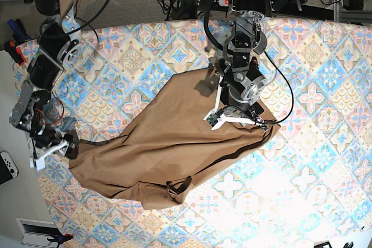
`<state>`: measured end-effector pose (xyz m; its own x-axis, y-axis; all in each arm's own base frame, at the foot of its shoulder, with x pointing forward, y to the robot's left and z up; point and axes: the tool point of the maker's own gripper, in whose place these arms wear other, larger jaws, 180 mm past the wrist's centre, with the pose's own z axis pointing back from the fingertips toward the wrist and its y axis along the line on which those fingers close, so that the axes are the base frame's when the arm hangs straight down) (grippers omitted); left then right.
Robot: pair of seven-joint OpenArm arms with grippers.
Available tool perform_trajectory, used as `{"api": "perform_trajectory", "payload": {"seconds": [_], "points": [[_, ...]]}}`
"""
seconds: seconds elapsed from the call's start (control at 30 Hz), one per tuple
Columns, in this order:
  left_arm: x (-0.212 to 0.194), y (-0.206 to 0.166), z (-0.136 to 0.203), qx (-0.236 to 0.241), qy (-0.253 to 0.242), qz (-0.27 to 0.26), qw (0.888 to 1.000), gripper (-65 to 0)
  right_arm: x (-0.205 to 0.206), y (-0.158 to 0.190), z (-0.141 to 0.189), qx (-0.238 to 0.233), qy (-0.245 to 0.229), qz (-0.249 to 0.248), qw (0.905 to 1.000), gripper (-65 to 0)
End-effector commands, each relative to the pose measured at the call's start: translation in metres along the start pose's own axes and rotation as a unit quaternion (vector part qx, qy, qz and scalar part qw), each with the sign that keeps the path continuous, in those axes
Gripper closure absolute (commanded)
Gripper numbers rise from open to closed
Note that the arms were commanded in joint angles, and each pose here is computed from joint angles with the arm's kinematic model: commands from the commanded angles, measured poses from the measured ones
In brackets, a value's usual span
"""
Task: Layout the t-shirt on the table in an organized manner, then fold the t-shirt properly
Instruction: 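Move the right gripper back to the shirt end and grasp it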
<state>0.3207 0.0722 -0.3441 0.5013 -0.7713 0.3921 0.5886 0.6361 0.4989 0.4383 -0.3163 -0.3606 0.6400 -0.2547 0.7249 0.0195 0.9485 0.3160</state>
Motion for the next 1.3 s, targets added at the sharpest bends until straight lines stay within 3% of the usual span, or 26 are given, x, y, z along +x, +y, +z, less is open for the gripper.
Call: {"api": "perform_trajectory", "payload": {"seconds": [0.0,0.17,0.47,0.6,0.77,1.1,1.17,1.27], "points": [[0.010,0.010,0.005,0.015,-0.015,0.005,1.000,-19.7,0.038,-0.001,0.008,0.001,-0.052,0.006,0.9986,-38.0],[0.010,0.010,0.005,0.015,-0.015,0.005,1.000,-19.7,0.019,0.001,-0.006,0.016,-0.047,-0.028,0.9984,-38.0],[0.005,0.013,0.004,0.018,-0.010,0.012,1.000,-19.7,0.037,0.024,-0.019,0.059,-0.060,-0.043,0.9955,-38.0],[0.001,0.016,0.004,0.020,-0.005,0.017,1.000,-19.7,0.044,0.025,-0.019,0.059,-0.073,-0.042,0.9947,-38.0],[-0.004,0.009,0.003,0.013,-0.002,0.017,1.000,-19.6,0.038,0.033,-0.024,0.063,-0.053,-0.012,0.9966,-38.0],[-0.004,0.009,0.003,0.012,-0.002,0.017,1.000,-19.6,0.038,0.033,-0.024,0.062,-0.053,-0.012,0.9966,-37.9],[-0.004,0.009,0.003,0.012,-0.002,0.017,1.000,-19.5,0.038,0.033,-0.025,0.062,-0.053,-0.012,0.9966,-34.6],[-0.005,0.009,0.003,0.012,-0.001,0.017,1.000,-19.5,0.037,0.034,-0.025,0.062,-0.051,-0.011,0.9967,-20.0]]}}
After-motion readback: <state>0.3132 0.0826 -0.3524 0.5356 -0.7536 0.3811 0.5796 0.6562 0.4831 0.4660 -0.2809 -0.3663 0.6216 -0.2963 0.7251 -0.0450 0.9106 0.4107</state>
